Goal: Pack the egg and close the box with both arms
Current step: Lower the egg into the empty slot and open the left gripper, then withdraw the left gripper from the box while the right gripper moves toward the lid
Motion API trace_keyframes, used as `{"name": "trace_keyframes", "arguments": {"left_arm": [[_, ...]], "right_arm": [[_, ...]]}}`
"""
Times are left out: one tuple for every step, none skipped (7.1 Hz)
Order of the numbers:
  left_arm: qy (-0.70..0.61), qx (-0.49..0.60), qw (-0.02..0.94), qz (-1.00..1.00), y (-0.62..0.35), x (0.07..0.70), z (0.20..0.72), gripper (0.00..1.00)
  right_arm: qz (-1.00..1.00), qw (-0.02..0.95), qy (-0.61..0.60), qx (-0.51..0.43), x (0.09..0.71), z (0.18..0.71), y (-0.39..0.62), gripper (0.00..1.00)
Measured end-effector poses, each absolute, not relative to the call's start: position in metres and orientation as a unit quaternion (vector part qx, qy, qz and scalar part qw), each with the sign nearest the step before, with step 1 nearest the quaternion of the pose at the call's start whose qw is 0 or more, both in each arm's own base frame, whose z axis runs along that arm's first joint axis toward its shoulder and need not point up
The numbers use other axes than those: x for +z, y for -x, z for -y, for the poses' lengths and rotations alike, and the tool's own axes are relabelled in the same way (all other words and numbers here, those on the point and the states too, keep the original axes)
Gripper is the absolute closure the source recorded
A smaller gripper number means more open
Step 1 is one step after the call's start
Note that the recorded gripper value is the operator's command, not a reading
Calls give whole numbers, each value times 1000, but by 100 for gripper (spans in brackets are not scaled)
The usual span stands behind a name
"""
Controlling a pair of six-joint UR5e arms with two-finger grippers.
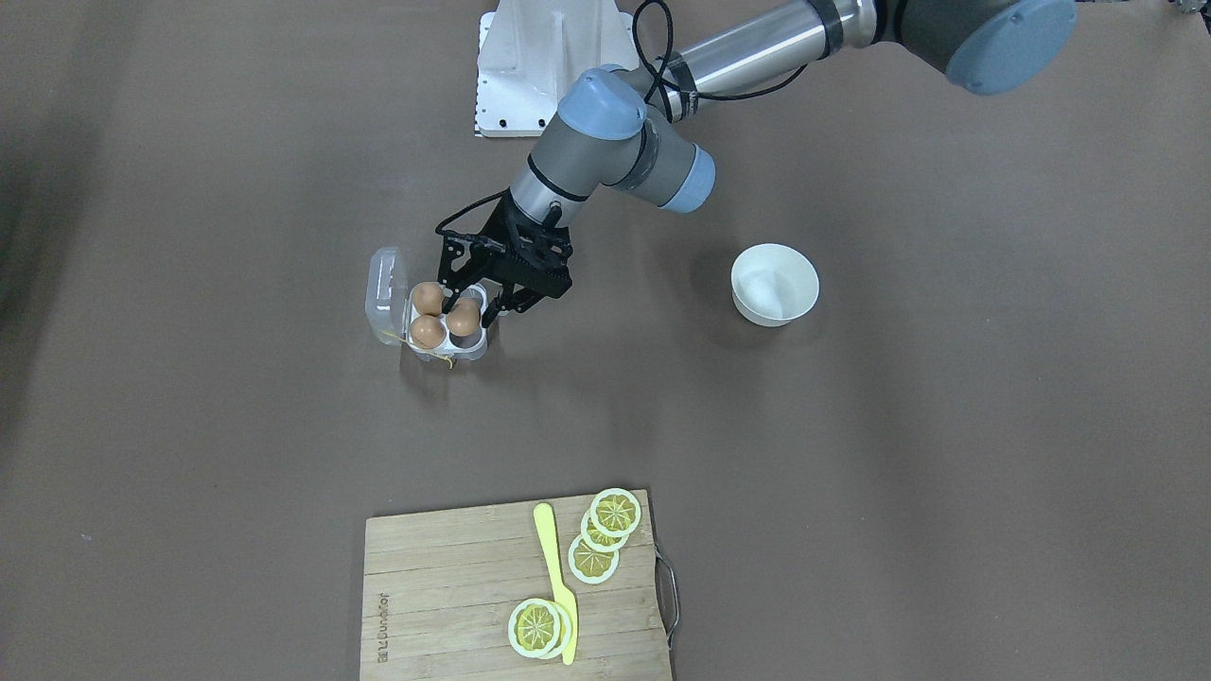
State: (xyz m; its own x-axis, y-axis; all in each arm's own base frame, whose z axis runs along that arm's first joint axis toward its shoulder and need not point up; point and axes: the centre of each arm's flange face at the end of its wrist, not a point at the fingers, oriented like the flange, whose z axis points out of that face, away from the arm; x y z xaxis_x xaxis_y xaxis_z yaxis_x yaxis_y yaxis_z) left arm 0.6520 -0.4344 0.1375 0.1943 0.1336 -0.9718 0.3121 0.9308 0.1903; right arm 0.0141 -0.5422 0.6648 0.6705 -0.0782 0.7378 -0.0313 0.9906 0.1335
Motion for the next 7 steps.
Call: {"name": "trace_keyframes", "arguments": {"left_arm": [[-179, -61, 752, -632, -652, 137, 435, 3], [-180, -62, 751, -633, -651, 136, 435, 3], [-181, -63, 750, -633, -650, 135, 436, 3], [-183, -63, 748, -635, -646, 134, 438, 4], [-184, -62, 744, -639, -636, 133, 444, 4], [-178, -52, 744, -642, -616, 140, 457, 4], [-163, -37, 747, -643, -586, 156, 476, 4]], "right_arm": [[406, 911, -68, -13, 665, 542, -14, 0], [406, 911, -68, -13, 664, 542, -14, 0], [406, 911, -68, -13, 664, 542, -14, 0], [406, 911, -72, -14, 659, 544, -14, 0], [407, 910, -78, -17, 652, 548, -13, 0], [409, 909, -82, -20, 645, 552, -11, 0], [415, 905, -86, -25, 635, 554, -7, 4]]}}
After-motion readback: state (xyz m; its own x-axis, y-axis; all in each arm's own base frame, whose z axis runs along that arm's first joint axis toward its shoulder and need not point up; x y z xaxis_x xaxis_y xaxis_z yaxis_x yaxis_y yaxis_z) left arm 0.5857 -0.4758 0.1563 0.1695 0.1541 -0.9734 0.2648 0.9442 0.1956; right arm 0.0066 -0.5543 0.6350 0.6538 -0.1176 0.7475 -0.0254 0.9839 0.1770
